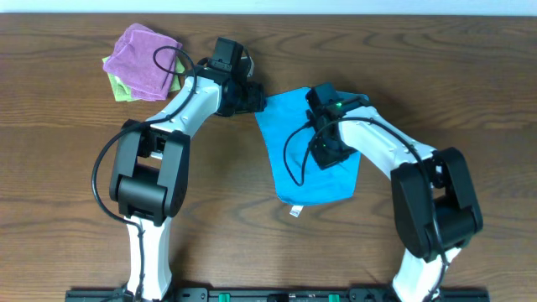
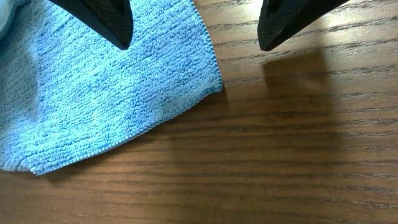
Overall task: Fold the cloth
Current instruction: 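Release both grippers and pull them away from the spread cloth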
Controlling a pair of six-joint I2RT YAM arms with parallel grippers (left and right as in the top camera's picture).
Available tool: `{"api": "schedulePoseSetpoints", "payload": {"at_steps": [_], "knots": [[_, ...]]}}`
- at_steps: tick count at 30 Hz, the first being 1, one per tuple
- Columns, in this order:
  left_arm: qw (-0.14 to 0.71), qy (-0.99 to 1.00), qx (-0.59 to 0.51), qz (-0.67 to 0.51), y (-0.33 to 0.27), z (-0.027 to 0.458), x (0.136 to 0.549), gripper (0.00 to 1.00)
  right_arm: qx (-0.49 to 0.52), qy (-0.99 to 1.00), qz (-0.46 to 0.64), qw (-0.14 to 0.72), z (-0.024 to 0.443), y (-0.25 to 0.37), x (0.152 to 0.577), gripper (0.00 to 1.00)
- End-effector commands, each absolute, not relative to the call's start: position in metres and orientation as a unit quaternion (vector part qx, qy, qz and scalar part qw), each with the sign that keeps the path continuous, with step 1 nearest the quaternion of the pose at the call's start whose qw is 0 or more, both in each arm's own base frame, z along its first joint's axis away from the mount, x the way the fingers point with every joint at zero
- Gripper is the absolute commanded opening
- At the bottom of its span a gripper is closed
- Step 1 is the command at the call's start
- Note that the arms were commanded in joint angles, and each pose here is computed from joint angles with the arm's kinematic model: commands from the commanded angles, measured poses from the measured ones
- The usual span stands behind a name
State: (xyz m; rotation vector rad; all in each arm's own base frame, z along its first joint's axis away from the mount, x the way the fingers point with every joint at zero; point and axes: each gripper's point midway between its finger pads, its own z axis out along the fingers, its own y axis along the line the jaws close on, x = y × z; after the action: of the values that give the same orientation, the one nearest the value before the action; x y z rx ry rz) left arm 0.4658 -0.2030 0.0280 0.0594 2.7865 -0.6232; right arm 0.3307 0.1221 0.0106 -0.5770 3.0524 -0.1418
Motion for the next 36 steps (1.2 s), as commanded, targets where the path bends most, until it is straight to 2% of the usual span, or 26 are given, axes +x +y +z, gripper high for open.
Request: {"api": "schedulePoseSetpoints", "payload": {"at_steps": [1, 9, 17, 23, 24, 25, 26, 27, 28, 30, 32, 34, 36], "knots": [[0.157, 0.962, 0.028, -0.221, -0.203, 0.041, 0.473, 0.66, -0.121, 0.989, -0.05, 0.061, 0.047, 0.115, 0.339, 0.01], [0.147, 0.958, 0.033, -0.246, -0.211, 0.045, 0.469, 0.65, -0.011, 0.993, -0.101, 0.052, 0.079, 0.087, 0.312, 0.01], [0.142, 0.956, 0.031, -0.255, -0.208, 0.057, 0.464, 0.64, 0.153, 0.963, -0.221, 0.032, 0.093, 0.039, 0.279, 0.02], [0.158, 0.953, 0.021, -0.257, -0.195, 0.081, 0.466, 0.65, 0.208, 0.942, -0.262, -0.004, 0.099, 0.022, 0.252, 0.02], [0.159, 0.953, 0.019, -0.257, -0.193, 0.084, 0.466, 0.65, 0.216, 0.939, -0.267, -0.013, 0.099, 0.019, 0.246, 0.09], [0.16, 0.953, 0.017, -0.256, -0.19, 0.088, 0.465, 0.66, 0.221, 0.936, -0.272, -0.023, 0.098, 0.017, 0.241, 0.21], [0.16, 0.953, 0.015, -0.256, -0.188, 0.091, 0.464, 0.66, 0.226, 0.934, -0.276, -0.033, 0.098, 0.014, 0.235, 0.34], [0.159, 0.954, 0.013, -0.255, -0.186, 0.094, 0.463, 0.66, 0.231, 0.931, -0.28, -0.04, 0.098, 0.012, 0.231, 0.55], [0.159, 0.954, 0.012, -0.255, -0.184, 0.097, 0.462, 0.67, 0.234, 0.929, -0.283, -0.045, 0.097, 0.011, 0.228, 0.66], [0.158, 0.954, 0.007, -0.254, -0.179, 0.102, 0.459, 0.71, 0.243, 0.926, -0.284, -0.05, 0.098, 0.008, 0.226, 0.76], [0.155, 0.955, 0.003, -0.253, -0.175, 0.106, 0.457, 0.8, 0.246, 0.929, -0.271, -0.045, 0.099, 0.009, 0.228, 0.81], [0.146, 0.956, -0.002, -0.254, -0.171, 0.108, 0.452, 0.97, 0.217, 0.948, -0.229, -0.036, 0.099, 0.019, 0.236, 0.88], [0.127, 0.955, -0.007, -0.268, -0.17, 0.111, 0.443, 0.95, 0.181, 0.969, -0.165, -0.019, 0.102, 0.033, 0.246, 0.94]]}}
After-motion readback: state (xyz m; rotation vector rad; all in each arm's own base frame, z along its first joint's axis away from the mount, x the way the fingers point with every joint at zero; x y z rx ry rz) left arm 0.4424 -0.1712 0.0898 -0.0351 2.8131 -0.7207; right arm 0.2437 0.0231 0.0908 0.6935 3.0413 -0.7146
